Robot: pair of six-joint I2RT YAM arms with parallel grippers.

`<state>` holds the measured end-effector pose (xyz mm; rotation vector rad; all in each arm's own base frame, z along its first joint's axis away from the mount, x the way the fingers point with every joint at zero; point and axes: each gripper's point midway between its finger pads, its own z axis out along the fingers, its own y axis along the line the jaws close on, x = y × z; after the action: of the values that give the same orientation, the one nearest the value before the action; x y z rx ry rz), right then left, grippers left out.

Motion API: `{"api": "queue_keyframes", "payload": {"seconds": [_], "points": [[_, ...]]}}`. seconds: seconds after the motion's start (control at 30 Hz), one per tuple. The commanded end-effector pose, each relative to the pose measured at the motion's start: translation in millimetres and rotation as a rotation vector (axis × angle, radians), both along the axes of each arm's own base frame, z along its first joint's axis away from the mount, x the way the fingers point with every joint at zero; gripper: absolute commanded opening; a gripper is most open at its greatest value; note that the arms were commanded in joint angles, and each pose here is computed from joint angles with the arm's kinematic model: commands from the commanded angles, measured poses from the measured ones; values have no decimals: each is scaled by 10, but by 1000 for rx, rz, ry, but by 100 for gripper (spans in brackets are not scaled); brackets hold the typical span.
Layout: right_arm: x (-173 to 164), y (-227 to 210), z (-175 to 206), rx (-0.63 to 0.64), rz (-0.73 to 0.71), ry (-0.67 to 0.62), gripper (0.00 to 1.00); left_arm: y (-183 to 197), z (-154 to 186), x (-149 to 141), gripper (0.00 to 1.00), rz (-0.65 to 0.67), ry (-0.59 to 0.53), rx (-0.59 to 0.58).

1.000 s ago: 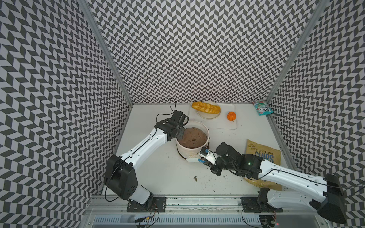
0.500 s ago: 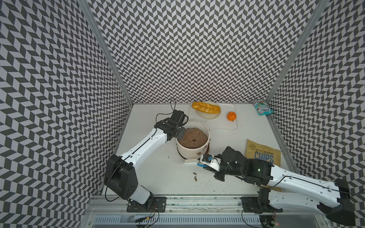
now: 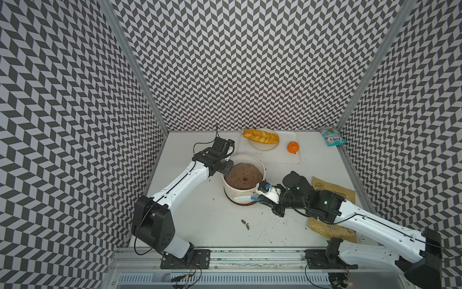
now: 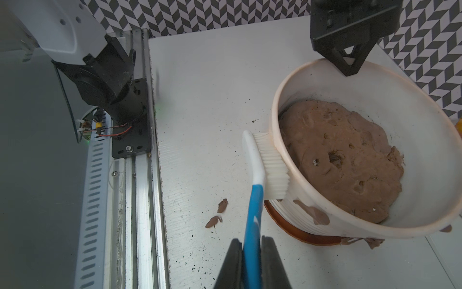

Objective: Scrub the dried mud off the ceramic pot
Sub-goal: Brush off the soil from the pot.

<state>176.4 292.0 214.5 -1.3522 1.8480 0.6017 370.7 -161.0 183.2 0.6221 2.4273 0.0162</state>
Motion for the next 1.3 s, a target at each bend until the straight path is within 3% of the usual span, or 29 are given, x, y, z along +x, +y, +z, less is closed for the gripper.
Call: {"api": "queue_keyframes", "payload": {"seconds": [0.0, 0.4, 0.7, 0.93, 1.1, 1.27], "points": [[306, -41, 91, 17, -100, -63, 0, -57, 171, 89, 0, -80, -62, 9], [393, -179, -403, -91, -204, 28, 0, -64, 216, 95, 0, -69, -70, -13], [64, -112, -586, -172, -102, 46, 0, -105, 249, 126, 0, -76, -76, -27], [-258, 88, -289, -66, 54, 20, 0, -133, 254, 167, 0, -92, -82, -23], [-147, 68, 153, 46, 25, -69, 0, -221, 286, 186, 0, -163, -88, -24], [43, 12, 181, 18, -14, -82, 0, -277, 297, 214, 0, -232, -104, -1]]}}
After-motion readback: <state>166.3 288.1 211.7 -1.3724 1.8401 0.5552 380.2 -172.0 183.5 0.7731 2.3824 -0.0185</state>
